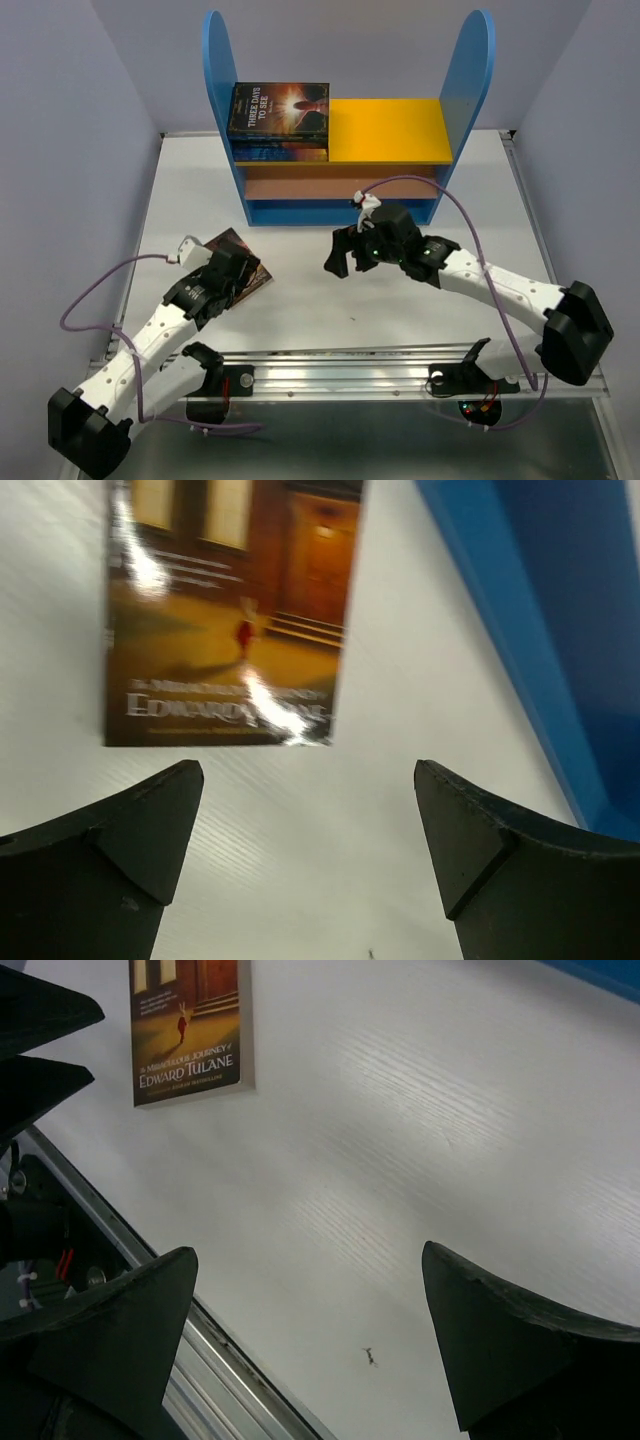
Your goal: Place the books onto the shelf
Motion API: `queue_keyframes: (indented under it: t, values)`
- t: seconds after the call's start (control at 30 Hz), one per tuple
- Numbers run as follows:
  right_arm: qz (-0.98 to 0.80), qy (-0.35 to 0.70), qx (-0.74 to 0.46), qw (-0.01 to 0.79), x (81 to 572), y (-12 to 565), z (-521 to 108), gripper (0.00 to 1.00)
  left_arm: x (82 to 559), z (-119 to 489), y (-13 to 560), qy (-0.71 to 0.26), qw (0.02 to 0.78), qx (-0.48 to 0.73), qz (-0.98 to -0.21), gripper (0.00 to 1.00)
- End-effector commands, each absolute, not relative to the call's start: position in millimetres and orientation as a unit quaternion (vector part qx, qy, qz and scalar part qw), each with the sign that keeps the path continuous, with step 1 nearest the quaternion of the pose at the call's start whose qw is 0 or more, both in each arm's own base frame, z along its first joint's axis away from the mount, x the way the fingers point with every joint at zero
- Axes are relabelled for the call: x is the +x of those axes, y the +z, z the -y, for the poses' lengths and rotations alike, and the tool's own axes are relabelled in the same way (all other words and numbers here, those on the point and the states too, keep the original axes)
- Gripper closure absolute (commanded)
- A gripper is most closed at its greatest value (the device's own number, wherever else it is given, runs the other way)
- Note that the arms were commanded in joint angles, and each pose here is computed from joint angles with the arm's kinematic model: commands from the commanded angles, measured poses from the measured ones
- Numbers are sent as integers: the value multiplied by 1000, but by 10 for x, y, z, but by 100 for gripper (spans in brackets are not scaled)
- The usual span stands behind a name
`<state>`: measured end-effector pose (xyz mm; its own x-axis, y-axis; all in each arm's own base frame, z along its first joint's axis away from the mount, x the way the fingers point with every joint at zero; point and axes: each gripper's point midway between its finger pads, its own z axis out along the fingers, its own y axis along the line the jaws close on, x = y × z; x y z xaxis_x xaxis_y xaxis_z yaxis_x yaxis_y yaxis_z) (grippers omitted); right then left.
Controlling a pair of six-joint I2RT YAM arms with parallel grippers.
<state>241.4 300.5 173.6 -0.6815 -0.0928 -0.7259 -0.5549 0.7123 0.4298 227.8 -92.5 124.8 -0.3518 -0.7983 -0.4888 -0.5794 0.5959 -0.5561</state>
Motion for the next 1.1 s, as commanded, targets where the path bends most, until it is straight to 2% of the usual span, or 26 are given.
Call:
queue_keyframes:
  t: [0.0,0.1,0.17,0.27,0.57,0.77,0.83,0.9,1.07]
  values:
    - [-837,355,-181,375,2517,1769,-3418,0,2254,525,981,-106,358,-491,-787,1]
    - [-838,357,-167,378,2622,1635,-3606,0,2330,398,780,-91,344,-485,-799,1]
    - [-838,362,-176,368,2620,1491,-3842,0,2336,10,584,-41,315,-530,-786,1]
    - [-840,344,-193,373,2650,1381,-4062,0,2353,-239,484,-9,290,-549,-784,1]
    - [-848,337,-162,375,2938,1049,-4560,0,2507,-326,243,-10,275,-555,-785,2]
    - [-857,323,-147,374,3013,826,-4645,0,2488,-130,-38,-39,232,-504,-831,16]
    - [-860,313,-141,377,3051,771,-4631,0,2492,-65,-47,-50,224,-484,-845,28]
    - [-859,313,-142,379,3074,755,-4662,0,2493,-22,-8,-61,232,-472,-849,36]
    - [-860,324,-147,366,3087,646,-4799,0,2487,-2,125,-74,259,-474,-838,46]
